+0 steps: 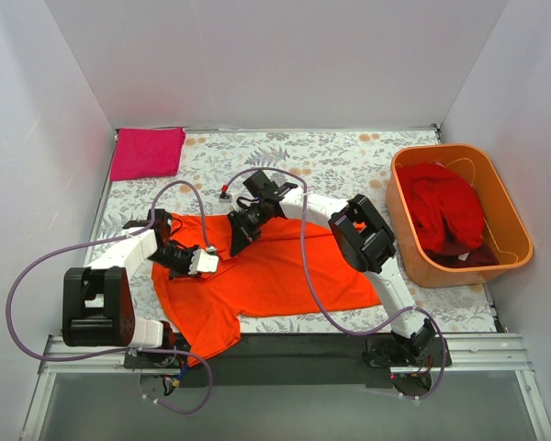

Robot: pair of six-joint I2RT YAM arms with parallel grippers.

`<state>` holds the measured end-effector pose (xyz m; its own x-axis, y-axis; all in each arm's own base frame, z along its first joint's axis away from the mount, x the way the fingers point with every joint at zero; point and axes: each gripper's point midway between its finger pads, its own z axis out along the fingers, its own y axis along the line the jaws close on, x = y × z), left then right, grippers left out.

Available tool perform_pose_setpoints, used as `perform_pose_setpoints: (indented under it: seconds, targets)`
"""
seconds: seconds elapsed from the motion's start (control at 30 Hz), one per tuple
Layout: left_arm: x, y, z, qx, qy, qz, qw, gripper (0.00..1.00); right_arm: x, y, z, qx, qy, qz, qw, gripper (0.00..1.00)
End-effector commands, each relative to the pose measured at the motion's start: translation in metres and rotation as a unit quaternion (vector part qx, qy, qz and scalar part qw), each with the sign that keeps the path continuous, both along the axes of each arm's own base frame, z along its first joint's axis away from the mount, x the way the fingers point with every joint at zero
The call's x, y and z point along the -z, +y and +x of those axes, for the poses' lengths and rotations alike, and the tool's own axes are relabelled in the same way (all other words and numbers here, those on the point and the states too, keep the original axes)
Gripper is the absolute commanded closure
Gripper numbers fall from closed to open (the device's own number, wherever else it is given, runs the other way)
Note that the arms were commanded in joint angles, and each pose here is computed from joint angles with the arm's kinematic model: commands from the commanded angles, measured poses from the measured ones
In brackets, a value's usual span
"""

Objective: Fold and stack the t-shirts
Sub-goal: Fold the tshirt

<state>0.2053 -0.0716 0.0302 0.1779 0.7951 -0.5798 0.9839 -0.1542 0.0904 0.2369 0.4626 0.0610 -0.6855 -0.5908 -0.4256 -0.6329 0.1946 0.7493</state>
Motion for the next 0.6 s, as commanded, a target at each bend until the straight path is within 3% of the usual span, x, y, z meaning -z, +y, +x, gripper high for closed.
perform_pose_setpoints:
  seconds: [0.0, 0.07, 0.57]
  targets:
    - [-0.012, -0.002, 0.002, 0.005, -0.017, -0.006, 1.0, 0.96, -0.006, 0.005, 0.0, -0.008, -0.003, 0.017, 1.0, 0.99]
    - [-0.018, -0.002, 0.0, 0.003, -0.019, -0.007, 1.0, 1.0, -0.009, 0.005, 0.001, -0.008, -0.008, 0.02, 1.0, 0.99]
    - [-0.01, 0.02, -0.022, -0.019, 0.006, 0.033, 0.999, 1.0, 0.009, -0.014, -0.013, -0.013, 0.003, -0.006, 1.0, 0.99]
